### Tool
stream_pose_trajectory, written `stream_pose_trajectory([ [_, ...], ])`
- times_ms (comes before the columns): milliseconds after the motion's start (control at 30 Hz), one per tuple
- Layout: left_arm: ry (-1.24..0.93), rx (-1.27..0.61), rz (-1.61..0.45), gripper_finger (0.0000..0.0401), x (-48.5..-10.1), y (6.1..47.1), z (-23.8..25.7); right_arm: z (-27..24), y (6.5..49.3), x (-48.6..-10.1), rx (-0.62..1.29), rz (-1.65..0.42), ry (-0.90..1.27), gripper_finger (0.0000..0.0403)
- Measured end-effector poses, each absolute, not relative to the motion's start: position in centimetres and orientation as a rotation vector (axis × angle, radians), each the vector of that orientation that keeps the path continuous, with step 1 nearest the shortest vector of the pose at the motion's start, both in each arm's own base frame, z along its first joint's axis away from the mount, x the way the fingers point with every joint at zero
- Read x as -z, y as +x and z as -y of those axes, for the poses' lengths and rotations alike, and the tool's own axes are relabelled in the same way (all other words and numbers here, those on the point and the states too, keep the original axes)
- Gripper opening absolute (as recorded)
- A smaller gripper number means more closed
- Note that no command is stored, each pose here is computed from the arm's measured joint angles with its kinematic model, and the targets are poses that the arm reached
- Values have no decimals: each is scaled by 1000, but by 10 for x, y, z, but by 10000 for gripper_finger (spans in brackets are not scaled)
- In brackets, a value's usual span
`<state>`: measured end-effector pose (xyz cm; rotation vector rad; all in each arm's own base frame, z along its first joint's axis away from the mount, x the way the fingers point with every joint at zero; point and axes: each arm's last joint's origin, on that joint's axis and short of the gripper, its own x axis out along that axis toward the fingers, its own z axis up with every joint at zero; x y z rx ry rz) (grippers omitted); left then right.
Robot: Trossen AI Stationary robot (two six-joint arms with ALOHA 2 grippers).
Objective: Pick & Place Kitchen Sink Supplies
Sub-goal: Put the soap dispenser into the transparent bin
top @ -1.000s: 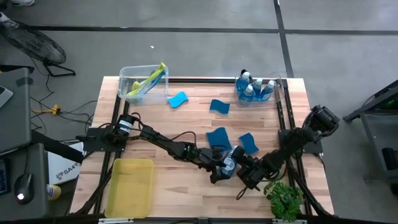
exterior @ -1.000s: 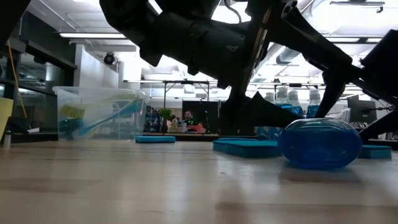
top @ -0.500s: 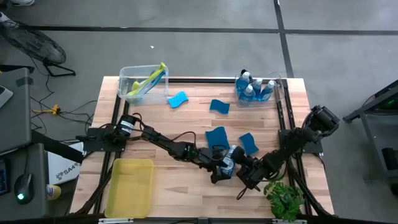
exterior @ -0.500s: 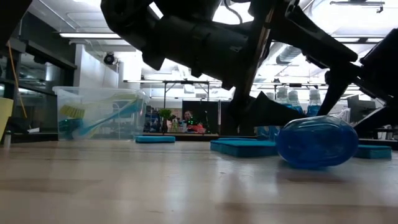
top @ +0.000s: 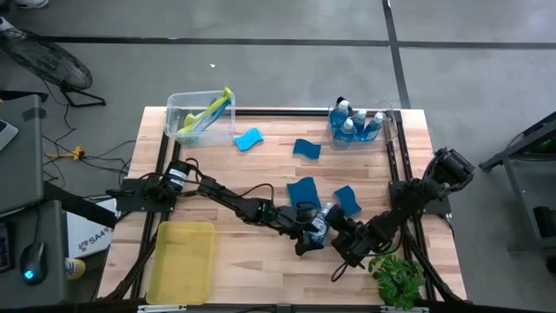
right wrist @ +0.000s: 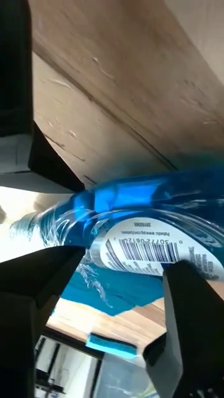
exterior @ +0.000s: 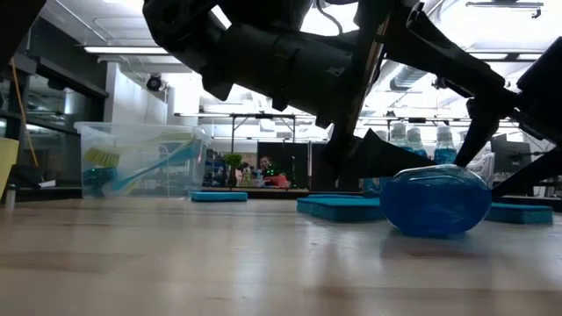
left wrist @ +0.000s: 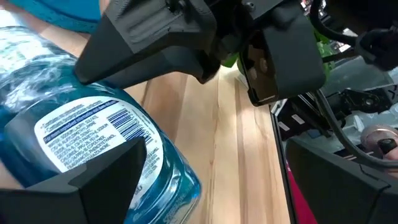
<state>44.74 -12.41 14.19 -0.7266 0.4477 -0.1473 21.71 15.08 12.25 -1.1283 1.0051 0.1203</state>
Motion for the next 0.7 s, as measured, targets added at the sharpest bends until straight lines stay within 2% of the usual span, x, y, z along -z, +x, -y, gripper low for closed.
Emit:
stream_pose_trajectory([
  [300, -721, 140, -447, 385, -141, 447, 124, -152, 200, -124, -72, -1056, -1111, 134],
  [467, -705, 137, -445, 385, -141, 447, 124, -148, 190, -141, 7, -1041, -1014, 133],
  [700, -696, 129, -444, 385, -141, 447, 124, -136, 178, -178, 211, -920, -541, 133],
])
